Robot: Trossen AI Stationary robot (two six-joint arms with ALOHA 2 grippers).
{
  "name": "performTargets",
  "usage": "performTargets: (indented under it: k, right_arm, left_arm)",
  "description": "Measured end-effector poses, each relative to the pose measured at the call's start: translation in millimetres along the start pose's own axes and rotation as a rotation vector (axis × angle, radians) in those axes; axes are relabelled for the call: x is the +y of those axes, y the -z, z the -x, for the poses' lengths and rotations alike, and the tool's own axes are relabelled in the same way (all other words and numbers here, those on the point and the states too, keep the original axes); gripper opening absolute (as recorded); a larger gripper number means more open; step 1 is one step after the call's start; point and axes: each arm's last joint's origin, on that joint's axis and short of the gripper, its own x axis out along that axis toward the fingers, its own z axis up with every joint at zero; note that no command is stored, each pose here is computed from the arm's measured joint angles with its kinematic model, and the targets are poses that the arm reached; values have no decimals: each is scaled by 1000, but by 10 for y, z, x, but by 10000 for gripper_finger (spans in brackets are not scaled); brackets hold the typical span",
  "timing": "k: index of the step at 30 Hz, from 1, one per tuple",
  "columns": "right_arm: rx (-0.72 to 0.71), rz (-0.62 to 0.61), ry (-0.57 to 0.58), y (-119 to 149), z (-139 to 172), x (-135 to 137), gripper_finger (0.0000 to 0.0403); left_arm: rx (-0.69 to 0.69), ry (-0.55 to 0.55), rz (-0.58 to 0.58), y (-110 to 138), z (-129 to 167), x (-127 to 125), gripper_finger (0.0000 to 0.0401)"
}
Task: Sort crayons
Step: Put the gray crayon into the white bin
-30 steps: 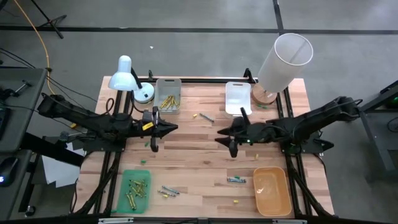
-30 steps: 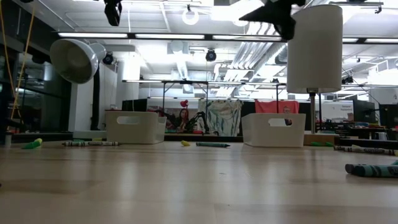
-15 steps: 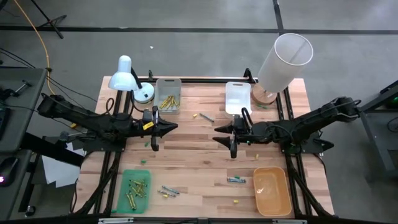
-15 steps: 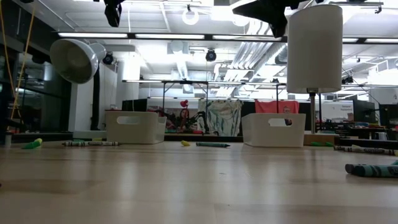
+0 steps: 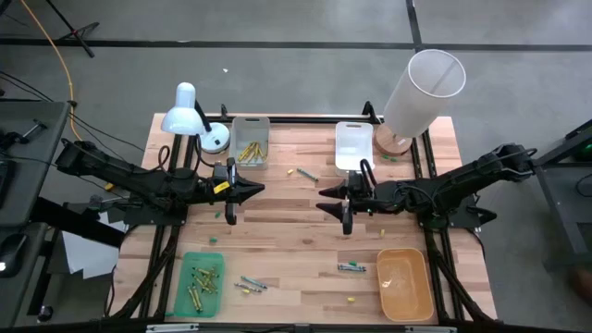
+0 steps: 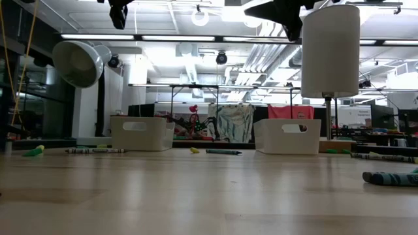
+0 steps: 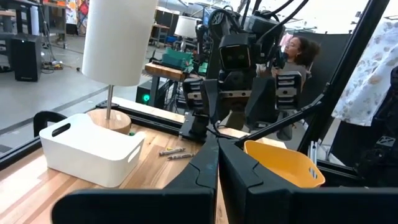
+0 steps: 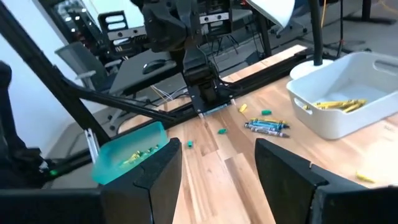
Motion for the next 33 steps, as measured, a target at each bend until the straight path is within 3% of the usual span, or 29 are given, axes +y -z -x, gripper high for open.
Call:
performTargets:
  k: [8,17,24,28,33]
  right_arm:
    - [-33,-145,18,-54,-26,-62,195]
    - [-115,-174,42,-122,-27,-66,195]
    - [-106,-270,43,-112,-28,-70,195]
    - [63,-272,156,-91,-36,-77,195]
    - [420,-254,477,-57,151,-178,195]
  left_arm:
    - [0,0,53,0,0,0,3]
    - [2,0,52,1,0,0,3]
    - [28,-6,46,28,0,7,3]
    - [28,-7,67,28,0,7,3]
    - [28,-6,68,28,0,6,3]
